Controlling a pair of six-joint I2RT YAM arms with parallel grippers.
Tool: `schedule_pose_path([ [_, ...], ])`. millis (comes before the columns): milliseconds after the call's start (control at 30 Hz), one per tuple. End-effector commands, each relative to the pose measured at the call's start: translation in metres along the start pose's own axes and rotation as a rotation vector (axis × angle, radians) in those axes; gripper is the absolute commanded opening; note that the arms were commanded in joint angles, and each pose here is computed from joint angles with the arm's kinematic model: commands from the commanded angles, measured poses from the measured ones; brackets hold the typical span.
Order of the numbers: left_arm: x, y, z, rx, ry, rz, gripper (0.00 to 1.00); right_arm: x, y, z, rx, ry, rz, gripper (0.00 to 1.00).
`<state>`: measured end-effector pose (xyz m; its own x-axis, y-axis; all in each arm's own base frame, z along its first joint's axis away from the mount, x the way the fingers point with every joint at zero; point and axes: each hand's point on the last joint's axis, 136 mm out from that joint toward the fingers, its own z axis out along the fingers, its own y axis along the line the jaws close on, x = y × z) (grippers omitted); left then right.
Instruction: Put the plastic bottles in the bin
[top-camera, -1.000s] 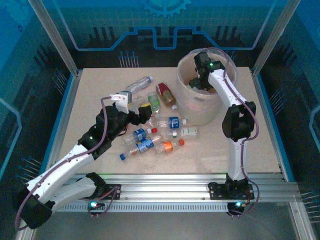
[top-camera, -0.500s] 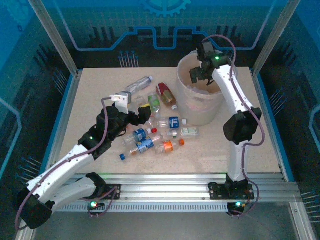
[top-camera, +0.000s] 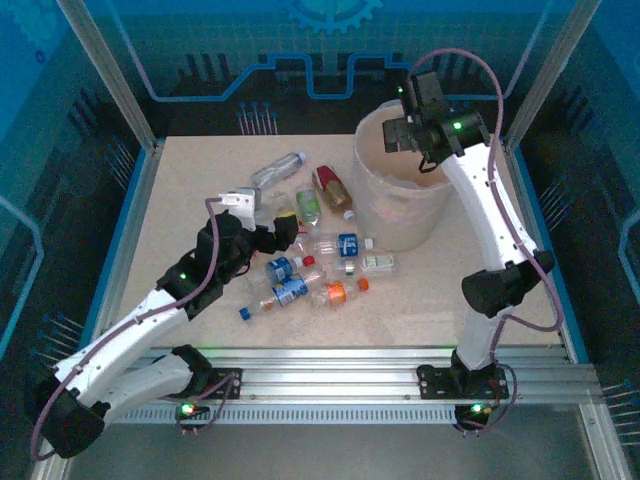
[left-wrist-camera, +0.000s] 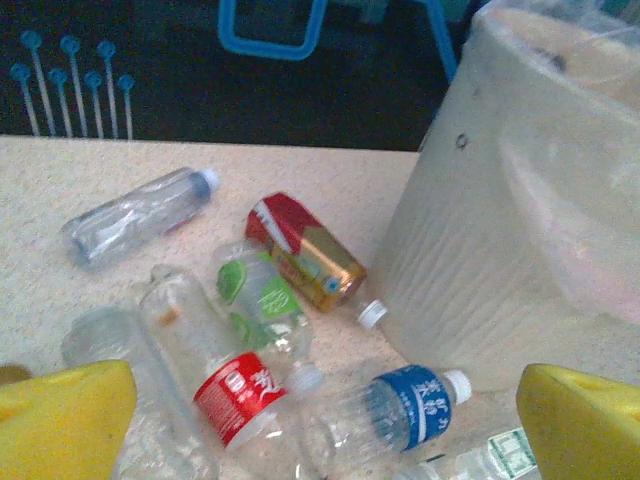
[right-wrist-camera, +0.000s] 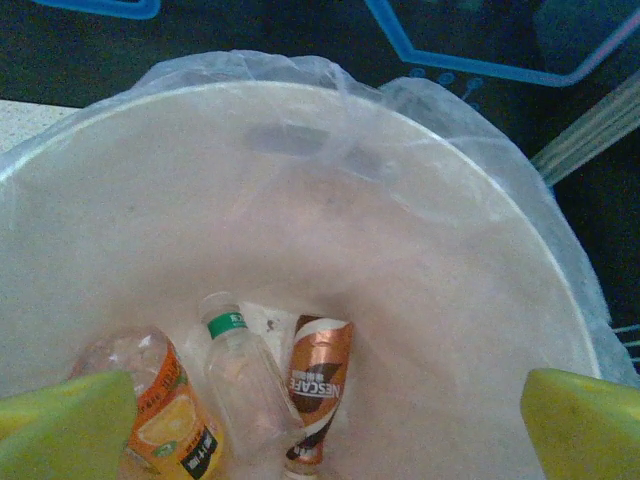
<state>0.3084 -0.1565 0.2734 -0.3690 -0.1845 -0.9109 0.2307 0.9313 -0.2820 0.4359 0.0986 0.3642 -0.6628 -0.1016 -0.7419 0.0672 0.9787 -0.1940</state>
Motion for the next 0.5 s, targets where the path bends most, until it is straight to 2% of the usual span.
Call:
schedule_pose_path([
  [0, 0.011, 0.026, 0.001, -0.119, 0.053, -0.051, 0.99, 0.013, -0.016, -0.014, 0.046, 0.022, 0.062, 1.00],
  [167, 0.026, 0.051, 0.003, -0.212, 0.130, -0.118, 0.99, 0.032, -0.020, -0.018, 0.042, 0.050, 0.059, 1.00],
  [467, 0.059, 0.109, 0.003, -0.408, 0.263, -0.237, 0.99, 0.054, -0.034, -0.029, 0.167, 0.007, -0.033, 1.00],
])
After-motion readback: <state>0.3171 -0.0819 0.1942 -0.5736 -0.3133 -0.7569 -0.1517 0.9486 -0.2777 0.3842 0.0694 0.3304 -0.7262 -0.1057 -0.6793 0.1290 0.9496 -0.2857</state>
